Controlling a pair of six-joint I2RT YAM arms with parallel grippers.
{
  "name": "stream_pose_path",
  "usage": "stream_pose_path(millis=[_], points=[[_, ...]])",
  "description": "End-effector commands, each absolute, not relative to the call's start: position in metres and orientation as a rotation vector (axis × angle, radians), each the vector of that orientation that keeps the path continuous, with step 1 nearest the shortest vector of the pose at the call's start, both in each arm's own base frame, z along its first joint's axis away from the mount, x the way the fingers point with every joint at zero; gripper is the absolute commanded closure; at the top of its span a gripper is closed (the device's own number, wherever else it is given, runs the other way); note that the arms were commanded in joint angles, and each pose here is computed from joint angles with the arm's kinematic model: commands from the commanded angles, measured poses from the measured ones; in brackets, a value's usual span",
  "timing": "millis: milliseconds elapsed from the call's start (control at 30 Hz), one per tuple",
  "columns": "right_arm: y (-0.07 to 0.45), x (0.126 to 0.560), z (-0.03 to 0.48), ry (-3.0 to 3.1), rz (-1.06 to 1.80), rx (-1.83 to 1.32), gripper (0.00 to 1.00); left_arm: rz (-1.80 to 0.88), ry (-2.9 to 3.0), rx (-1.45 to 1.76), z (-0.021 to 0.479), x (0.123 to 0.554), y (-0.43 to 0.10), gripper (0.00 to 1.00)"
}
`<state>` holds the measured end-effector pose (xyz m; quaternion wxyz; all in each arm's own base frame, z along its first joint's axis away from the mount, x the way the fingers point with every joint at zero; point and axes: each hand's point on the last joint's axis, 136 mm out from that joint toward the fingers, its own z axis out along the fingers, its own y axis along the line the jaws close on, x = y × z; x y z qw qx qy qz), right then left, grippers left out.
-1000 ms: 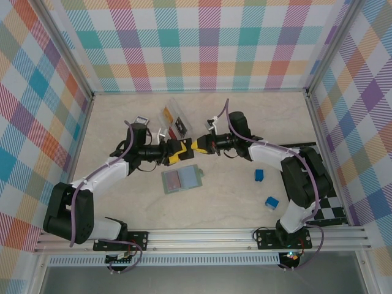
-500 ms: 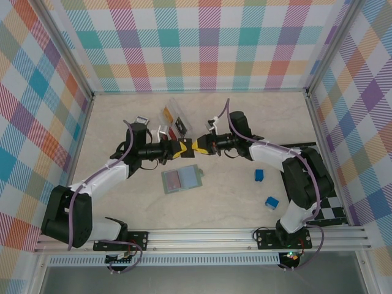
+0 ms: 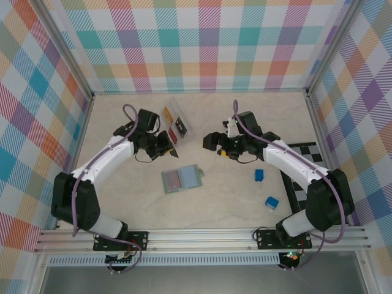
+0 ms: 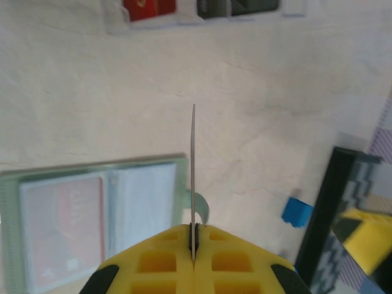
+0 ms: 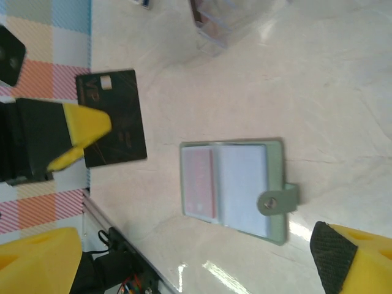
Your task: Take the credit cards out of the card holder
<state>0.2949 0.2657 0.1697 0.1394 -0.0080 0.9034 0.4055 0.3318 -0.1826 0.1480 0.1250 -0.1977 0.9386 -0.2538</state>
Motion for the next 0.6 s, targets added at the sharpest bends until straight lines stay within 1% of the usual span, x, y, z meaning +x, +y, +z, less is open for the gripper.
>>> stream_pose_path(millis=[0,167,333,567], points=[[0.246,0.287,0.152,2.658,1.043,0.014,0.01,-0.364,2.764,-0.599,0.145,0.345,-0.161,1.00],[0.233,0.282,0.146,2.666,0.968,0.034,0.00,-0.273,2.710,-0.635,0.161,0.382,-0.169,1.00],[0.229,0.274,0.143,2.650,0.968,0.001,0.00,-0.144,2.670,-0.655,0.167,0.411,-0.177,1.00],[0.221,0.267,0.140,2.661,0.924,-0.014,0.00,-0.011,2.600,-0.650,0.174,0.435,-0.195,1.00]])
